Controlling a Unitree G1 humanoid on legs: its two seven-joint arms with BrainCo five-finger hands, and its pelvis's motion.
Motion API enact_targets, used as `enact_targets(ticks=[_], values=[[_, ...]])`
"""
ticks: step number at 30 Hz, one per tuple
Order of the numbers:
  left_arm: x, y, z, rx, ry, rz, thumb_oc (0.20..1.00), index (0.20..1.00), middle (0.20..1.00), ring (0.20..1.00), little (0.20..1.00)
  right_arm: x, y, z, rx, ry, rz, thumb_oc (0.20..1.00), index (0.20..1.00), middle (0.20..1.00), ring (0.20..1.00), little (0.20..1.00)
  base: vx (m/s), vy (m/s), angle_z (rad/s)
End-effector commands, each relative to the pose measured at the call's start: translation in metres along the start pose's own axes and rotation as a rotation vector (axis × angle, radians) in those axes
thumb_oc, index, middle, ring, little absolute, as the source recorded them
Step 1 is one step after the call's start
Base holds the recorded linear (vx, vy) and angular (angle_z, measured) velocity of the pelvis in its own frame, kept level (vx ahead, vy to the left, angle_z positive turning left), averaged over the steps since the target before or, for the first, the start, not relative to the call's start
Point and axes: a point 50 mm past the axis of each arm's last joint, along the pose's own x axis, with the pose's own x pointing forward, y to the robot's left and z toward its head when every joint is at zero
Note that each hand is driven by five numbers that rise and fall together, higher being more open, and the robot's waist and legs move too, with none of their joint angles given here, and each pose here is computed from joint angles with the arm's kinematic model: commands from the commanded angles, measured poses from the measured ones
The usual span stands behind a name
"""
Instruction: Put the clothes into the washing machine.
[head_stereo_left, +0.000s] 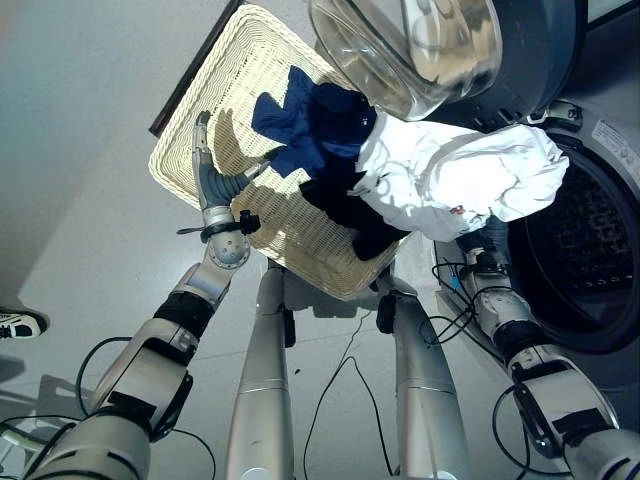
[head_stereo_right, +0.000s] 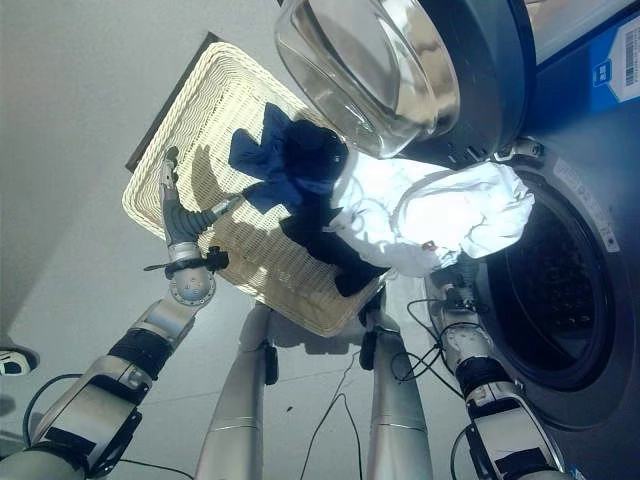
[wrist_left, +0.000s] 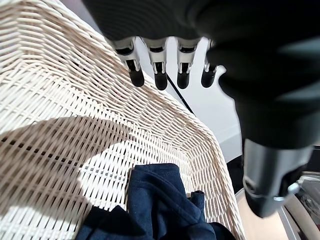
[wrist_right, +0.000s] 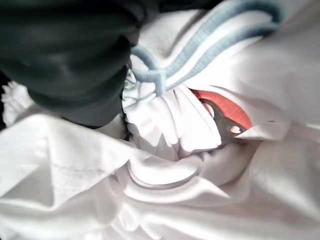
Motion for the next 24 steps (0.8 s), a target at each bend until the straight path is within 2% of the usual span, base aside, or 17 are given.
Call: enact_targets(ticks=[1,6,9,14,17,20,23,24], values=[[0.010,-0.002,0.017,-0.058,-0.086,0.050,1.000,1.000,1.000,1.000,1.000,0.003,0.005,0.041,-0.018,-0.196,-0.039,0.200,0.200,0.200,0.200,0.200,-0.01,-0.007,-0.05],[0.012,-0.004,0.020,-0.059,-0.091,0.050,1.000,1.000,1.000,1.000,1.000,0.003,0.002,0.055,-0.017,-0.299,-0.135,0.200,0.200,0.200,0.200,0.200,0.00,-0.002,-0.01],[0.012,-0.008,0.022,-0.059,-0.089,0.041,1.000,1.000,1.000,1.000,1.000,0.000,-0.005,0.069,-0.038,-0.396,-0.264,0.200,0.200,0.200,0.200,0.200,0.00,-0.012,0.00],[0.014,-0.010,0.025,-0.060,-0.098,0.036,1.000,1.000,1.000,1.000,1.000,0.002,-0.001,0.080,-0.059,-0.456,-0.313,0.200,0.200,0.200,0.200,0.200,0.00,-0.023,-0.01],[0.014,-0.010,0.024,-0.043,-0.103,0.014,1.000,1.000,1.000,1.000,1.000,0.007,0.015,0.109,-0.178,-0.573,-0.416,0.200,0.200,0.200,0.200,0.200,0.01,-0.077,-0.01],[0.013,-0.002,0.021,-0.015,-0.118,-0.003,1.000,1.000,1.000,1.000,1.000,0.014,0.064,0.157,-0.239,-0.820,-0.506,0.200,0.200,0.200,0.200,0.200,0.00,-0.092,-0.01],[0.011,0.007,0.019,0.016,-0.138,-0.013,1.000,1.000,1.000,1.000,1.000,0.003,0.095,0.192,-0.241,-1.045,-0.566,0.200,0.200,0.200,0.200,0.200,-0.01,-0.106,-0.04],[0.009,0.012,0.019,0.033,-0.150,-0.012,1.000,1.000,1.000,1.000,1.000,-0.004,0.120,0.209,-0.235,-1.168,-0.572,0.200,0.200,0.200,0.200,0.200,-0.01,-0.075,-0.07]])
